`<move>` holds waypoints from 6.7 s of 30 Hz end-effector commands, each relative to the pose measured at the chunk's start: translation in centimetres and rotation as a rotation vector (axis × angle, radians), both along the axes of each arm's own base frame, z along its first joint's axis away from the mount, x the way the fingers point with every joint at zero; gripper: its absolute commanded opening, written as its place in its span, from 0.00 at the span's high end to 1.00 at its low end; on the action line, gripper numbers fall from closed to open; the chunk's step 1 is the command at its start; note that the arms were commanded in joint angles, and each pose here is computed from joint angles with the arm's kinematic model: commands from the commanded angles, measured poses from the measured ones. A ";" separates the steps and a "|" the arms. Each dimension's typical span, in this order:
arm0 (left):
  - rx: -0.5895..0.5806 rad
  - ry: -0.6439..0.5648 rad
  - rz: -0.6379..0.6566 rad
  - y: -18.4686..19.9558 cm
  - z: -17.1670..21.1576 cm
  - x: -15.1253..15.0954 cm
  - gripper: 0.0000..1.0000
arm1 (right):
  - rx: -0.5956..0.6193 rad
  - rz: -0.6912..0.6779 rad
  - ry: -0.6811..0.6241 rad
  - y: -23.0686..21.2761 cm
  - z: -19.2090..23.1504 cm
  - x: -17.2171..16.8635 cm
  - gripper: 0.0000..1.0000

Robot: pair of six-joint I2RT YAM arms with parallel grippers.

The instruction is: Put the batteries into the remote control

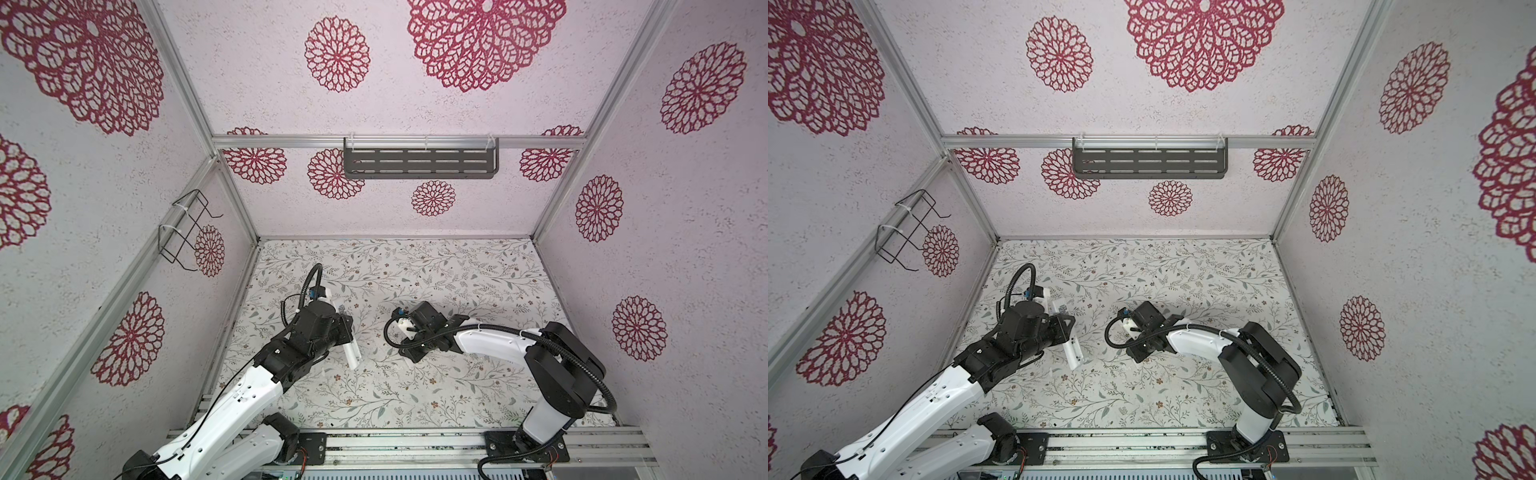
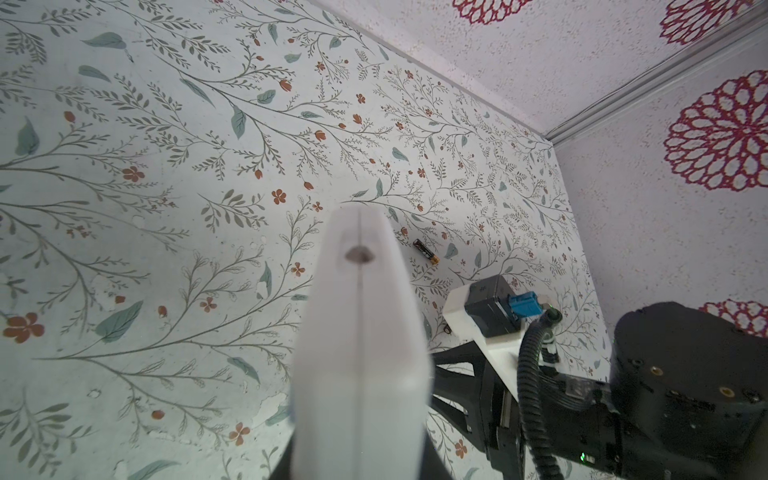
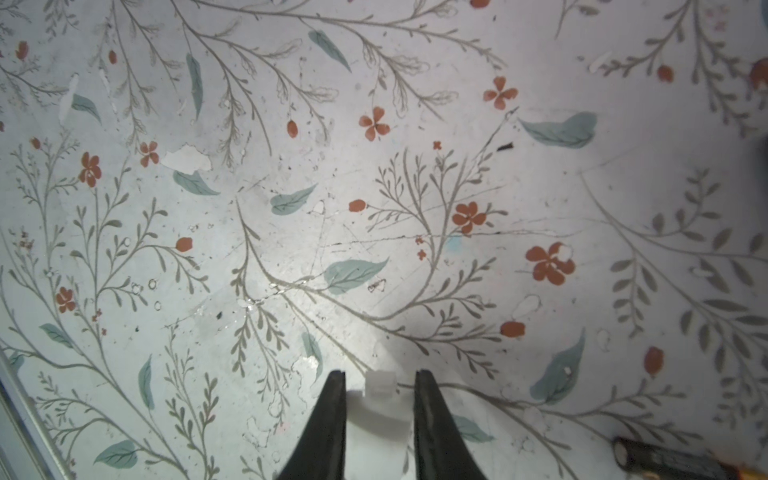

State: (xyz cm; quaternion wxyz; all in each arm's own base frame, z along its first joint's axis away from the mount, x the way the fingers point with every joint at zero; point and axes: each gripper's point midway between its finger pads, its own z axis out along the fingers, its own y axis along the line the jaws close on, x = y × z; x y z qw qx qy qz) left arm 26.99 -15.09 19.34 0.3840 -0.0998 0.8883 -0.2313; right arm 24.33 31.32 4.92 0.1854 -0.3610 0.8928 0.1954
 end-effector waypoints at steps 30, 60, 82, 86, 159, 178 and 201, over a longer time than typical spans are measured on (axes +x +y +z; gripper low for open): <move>-0.077 -0.021 -0.121 -2.5 0.9 0.2 0.95 | -0.054 -0.079 -0.118 -2.3 4.6 3.0 0.44; -0.230 -0.071 -0.368 -8.0 0.3 1.4 0.96 | -0.149 -0.132 -0.060 -7.4 -0.1 13.8 0.53; -0.251 -0.037 -0.305 -5.7 -1.4 3.0 0.96 | -0.178 -0.067 0.009 -5.4 -3.9 12.9 0.80; -0.260 -0.043 -0.296 -5.7 -1.3 3.4 0.97 | -0.181 -0.064 0.017 -5.5 -4.6 11.5 0.86; -0.537 -0.254 -0.133 -3.1 1.4 4.6 0.99 | 0.523 0.044 0.036 3.8 15.7 -1.5 1.00; -0.578 -0.083 -0.027 -3.1 -3.7 5.7 0.99 | 0.374 0.068 0.084 5.0 12.2 -1.9 1.00; -0.626 -0.042 -0.047 -4.3 -5.6 5.5 0.99 | 0.326 0.075 0.157 6.6 8.9 -1.8 1.00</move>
